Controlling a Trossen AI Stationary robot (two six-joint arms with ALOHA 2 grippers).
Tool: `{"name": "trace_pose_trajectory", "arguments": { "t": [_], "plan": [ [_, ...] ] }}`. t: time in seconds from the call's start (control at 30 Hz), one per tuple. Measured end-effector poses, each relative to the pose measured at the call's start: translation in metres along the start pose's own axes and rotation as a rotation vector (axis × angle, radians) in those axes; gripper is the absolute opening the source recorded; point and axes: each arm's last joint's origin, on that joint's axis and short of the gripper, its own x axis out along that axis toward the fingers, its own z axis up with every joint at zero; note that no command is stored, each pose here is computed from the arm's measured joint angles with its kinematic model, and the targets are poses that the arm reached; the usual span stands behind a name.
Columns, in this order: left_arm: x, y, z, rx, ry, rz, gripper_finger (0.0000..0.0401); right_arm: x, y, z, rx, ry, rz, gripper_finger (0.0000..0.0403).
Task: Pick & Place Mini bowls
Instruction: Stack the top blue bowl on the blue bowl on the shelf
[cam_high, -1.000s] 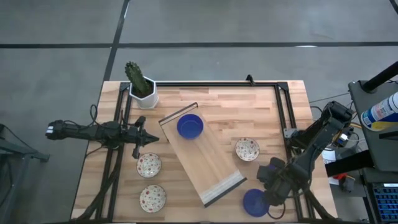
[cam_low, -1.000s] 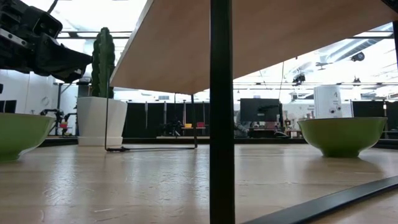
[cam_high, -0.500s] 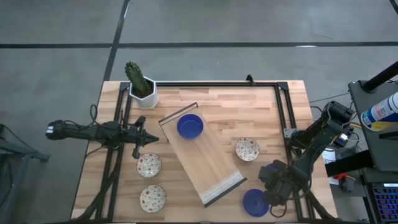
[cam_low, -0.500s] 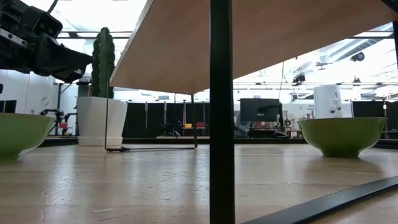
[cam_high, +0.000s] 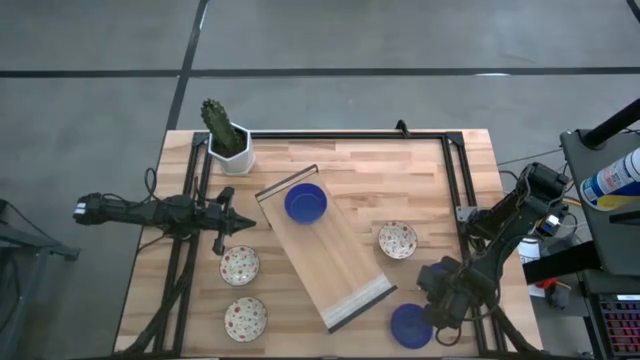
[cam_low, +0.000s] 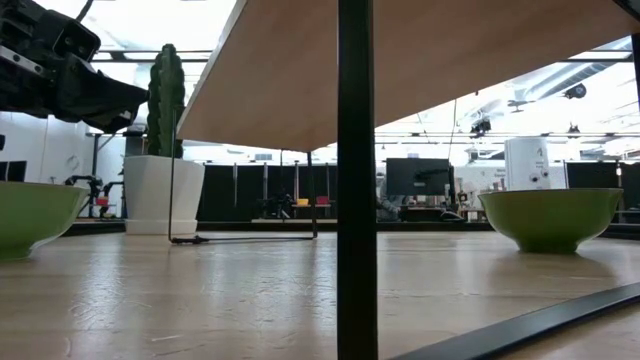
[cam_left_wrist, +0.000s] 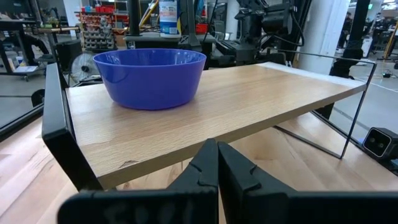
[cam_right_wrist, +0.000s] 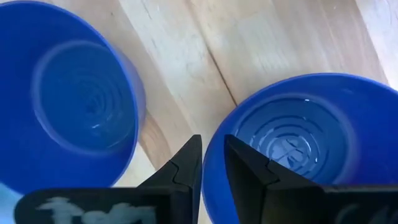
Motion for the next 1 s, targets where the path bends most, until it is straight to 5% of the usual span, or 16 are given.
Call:
{"name": "trace_pose_trajectory", "arguments": {
  "t": [0.73,1.0],
  "plan": [
    [0.0,0.0,0.0,0.0,0.0,0.0,0.0,0.011,-0.004,-0.002,0.027,-0.01,0.027,0.0062],
    [0.0,0.0,0.0,0.0,0.0,0.001,0.0,0.011,-0.006,-0.002,0.022,-0.013,0.016,0.0015]
  ]
}}
